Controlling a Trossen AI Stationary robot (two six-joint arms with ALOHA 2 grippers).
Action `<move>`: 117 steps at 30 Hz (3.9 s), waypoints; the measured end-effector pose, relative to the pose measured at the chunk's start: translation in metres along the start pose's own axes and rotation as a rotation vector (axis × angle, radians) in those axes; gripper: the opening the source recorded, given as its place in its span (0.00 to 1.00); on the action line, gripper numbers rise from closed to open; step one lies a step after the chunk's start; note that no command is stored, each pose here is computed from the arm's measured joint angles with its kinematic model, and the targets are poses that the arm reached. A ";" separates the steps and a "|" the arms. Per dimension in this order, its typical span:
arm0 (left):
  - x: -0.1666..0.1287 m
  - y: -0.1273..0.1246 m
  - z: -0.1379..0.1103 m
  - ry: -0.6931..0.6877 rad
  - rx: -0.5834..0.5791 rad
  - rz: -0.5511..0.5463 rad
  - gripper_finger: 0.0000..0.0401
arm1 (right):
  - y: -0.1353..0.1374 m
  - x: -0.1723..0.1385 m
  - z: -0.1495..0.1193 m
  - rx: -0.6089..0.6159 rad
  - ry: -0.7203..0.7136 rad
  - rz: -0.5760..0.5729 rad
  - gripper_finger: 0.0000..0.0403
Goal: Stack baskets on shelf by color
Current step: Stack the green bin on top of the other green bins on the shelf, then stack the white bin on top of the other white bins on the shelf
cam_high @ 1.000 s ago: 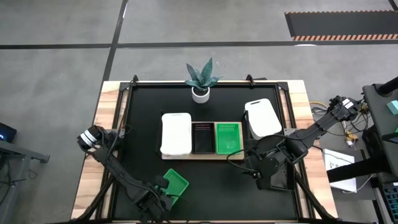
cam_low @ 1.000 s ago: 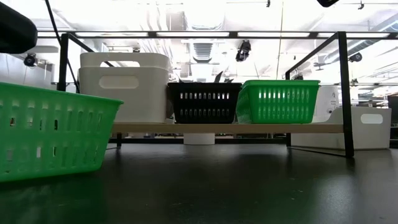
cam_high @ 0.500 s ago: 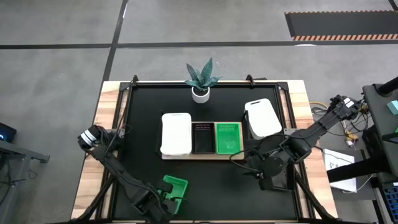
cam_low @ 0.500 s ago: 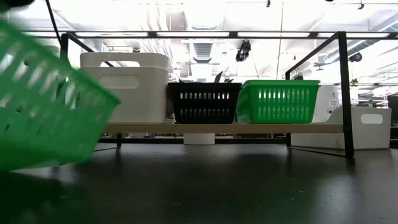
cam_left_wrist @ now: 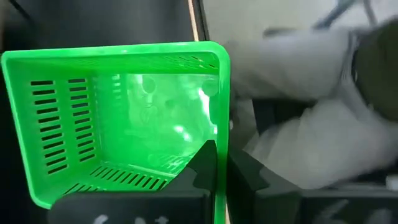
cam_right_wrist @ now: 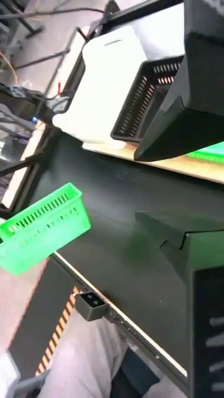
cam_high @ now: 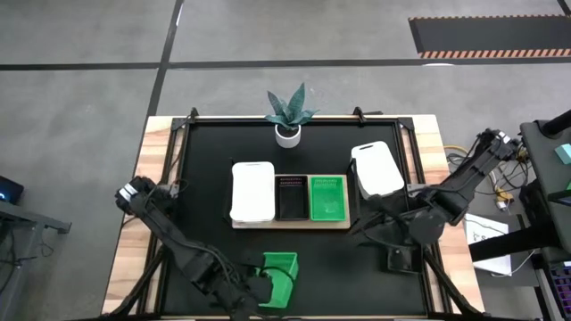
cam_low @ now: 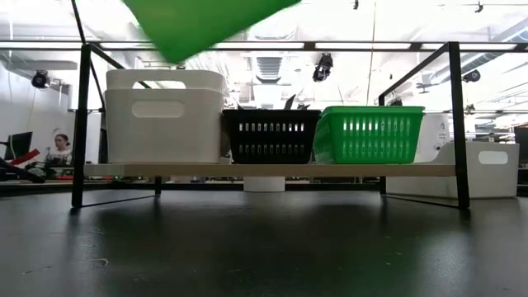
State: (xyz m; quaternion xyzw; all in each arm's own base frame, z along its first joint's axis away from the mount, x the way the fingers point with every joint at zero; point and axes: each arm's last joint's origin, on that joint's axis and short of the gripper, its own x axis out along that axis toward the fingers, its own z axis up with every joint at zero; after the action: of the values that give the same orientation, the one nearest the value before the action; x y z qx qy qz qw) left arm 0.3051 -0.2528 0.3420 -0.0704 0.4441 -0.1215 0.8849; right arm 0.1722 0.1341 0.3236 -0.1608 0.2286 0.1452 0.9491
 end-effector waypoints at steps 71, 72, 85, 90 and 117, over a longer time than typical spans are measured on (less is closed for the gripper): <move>0.078 0.185 0.047 -0.345 0.055 0.512 0.21 | -0.016 -0.040 -0.051 0.004 -0.179 -0.005 0.22; 0.078 0.185 0.047 -0.345 0.055 0.512 0.23 | -0.016 -0.040 -0.051 0.004 -0.179 -0.005 0.22; 0.050 0.161 0.052 -0.384 0.177 0.409 0.35 | -0.015 -0.039 -0.055 0.032 -0.145 0.000 0.20; 0.035 0.129 0.047 -0.403 0.374 0.345 0.35 | -0.015 -0.039 -0.054 0.047 -0.151 0.001 0.20; -0.054 0.125 -0.031 -0.678 0.557 0.519 0.35 | -0.049 -0.044 0.034 0.442 -0.075 -0.419 0.11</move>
State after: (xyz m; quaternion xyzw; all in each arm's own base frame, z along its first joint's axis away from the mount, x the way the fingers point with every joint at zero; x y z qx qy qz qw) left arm 0.2685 -0.1180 0.3360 0.2455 0.0857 0.0181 0.9654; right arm 0.1649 0.0931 0.3847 0.0112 0.1813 -0.1010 0.9782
